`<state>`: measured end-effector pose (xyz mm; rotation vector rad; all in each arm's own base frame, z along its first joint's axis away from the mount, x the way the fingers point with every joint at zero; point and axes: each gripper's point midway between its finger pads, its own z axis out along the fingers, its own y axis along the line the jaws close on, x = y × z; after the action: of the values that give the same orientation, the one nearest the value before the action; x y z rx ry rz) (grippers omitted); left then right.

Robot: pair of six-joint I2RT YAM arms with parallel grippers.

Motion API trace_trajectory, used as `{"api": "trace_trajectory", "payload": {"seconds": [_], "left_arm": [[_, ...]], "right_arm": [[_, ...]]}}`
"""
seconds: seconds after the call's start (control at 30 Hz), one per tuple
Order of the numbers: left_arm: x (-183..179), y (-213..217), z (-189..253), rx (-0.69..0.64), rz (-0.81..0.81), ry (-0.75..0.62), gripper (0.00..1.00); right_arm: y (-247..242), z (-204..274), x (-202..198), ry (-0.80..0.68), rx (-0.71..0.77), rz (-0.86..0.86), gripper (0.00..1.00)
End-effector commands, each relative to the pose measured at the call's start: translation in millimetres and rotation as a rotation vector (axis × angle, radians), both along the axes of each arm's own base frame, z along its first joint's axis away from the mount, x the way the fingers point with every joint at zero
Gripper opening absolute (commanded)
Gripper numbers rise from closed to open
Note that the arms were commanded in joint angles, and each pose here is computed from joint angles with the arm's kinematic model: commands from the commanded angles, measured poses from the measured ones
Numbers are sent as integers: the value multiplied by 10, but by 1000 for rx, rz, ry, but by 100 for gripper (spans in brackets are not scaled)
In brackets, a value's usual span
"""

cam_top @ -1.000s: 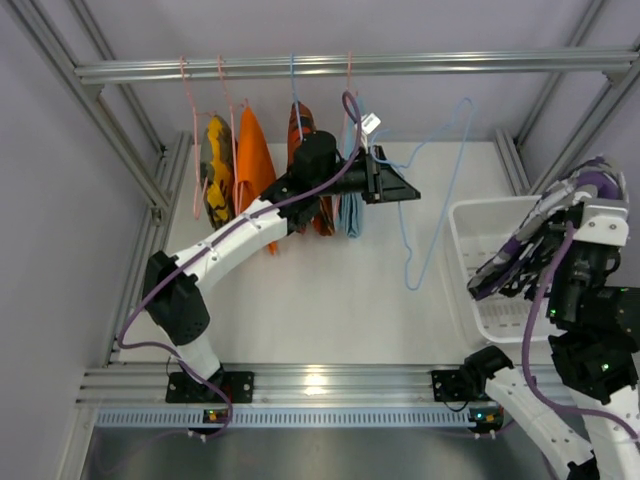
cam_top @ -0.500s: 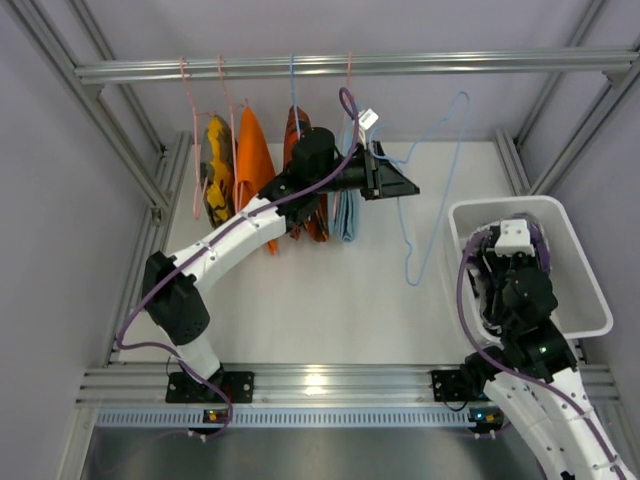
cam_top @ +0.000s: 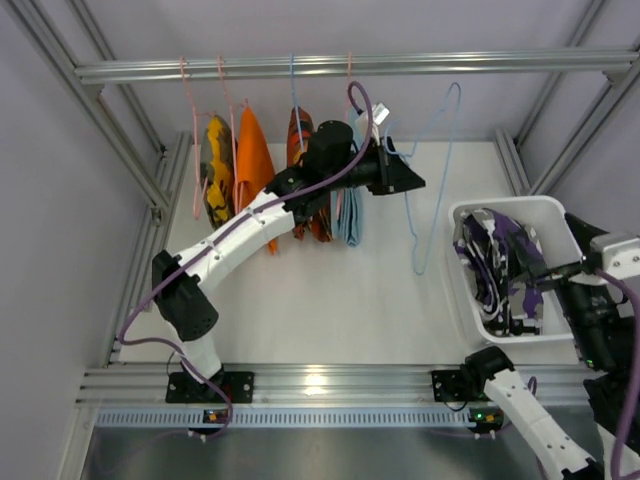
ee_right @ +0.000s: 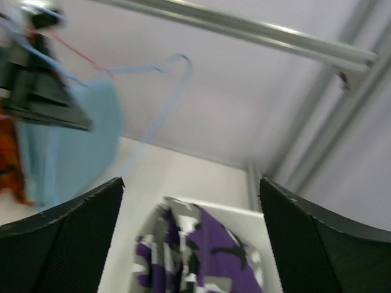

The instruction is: Remove the trousers from the hanger

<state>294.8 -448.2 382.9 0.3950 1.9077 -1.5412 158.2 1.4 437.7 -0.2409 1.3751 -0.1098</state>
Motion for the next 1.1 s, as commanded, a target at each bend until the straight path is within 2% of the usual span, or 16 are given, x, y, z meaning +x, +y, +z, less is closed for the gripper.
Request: {"api": "trace_trajectory", "payload": {"seconds": [0.0, 0.03, 0.07, 0.1, 0.23, 0.37, 0.53, 0.77, 0.93, 0.97, 1.07], "left_arm": [[33, -137, 43, 50, 77, -46, 0], [40, -166, -60, 99, 135, -14, 0], [60, -153, 122, 100, 194, -22, 0], [67, -183, -126, 203, 260, 9, 0], [9, -235, -70, 229, 331, 23, 0], [-42, -223, 7, 213, 379, 38, 0], [-152, -258, 138, 175, 357, 46, 0], [-239, -279, 246, 143, 323, 49, 0], [-276, -283, 321, 123, 317, 40, 0], [-283, -282, 332, 120, 313, 38, 0], [-302, -281, 365, 110, 304, 34, 0]], "right_arm": [[673, -191, -299, 107, 4, 409, 87], [870, -259, -372, 137, -5, 528, 84], [969, -342, -358, 178, -3, 578, 81], [1053, -472, -320, 223, 2, 614, 73], [1275, -521, -165, 234, 47, 702, 61], [1352, -558, 171, 277, 88, 667, 57], [1456, -634, 338, 282, 96, 689, 58], [1462, -840, 617, 321, 106, 630, 56], [1539, -818, 755, 323, 134, 638, 41], [1559, -816, 787, 323, 140, 643, 35], [1595, -842, 837, 343, 174, 645, 29]]}}
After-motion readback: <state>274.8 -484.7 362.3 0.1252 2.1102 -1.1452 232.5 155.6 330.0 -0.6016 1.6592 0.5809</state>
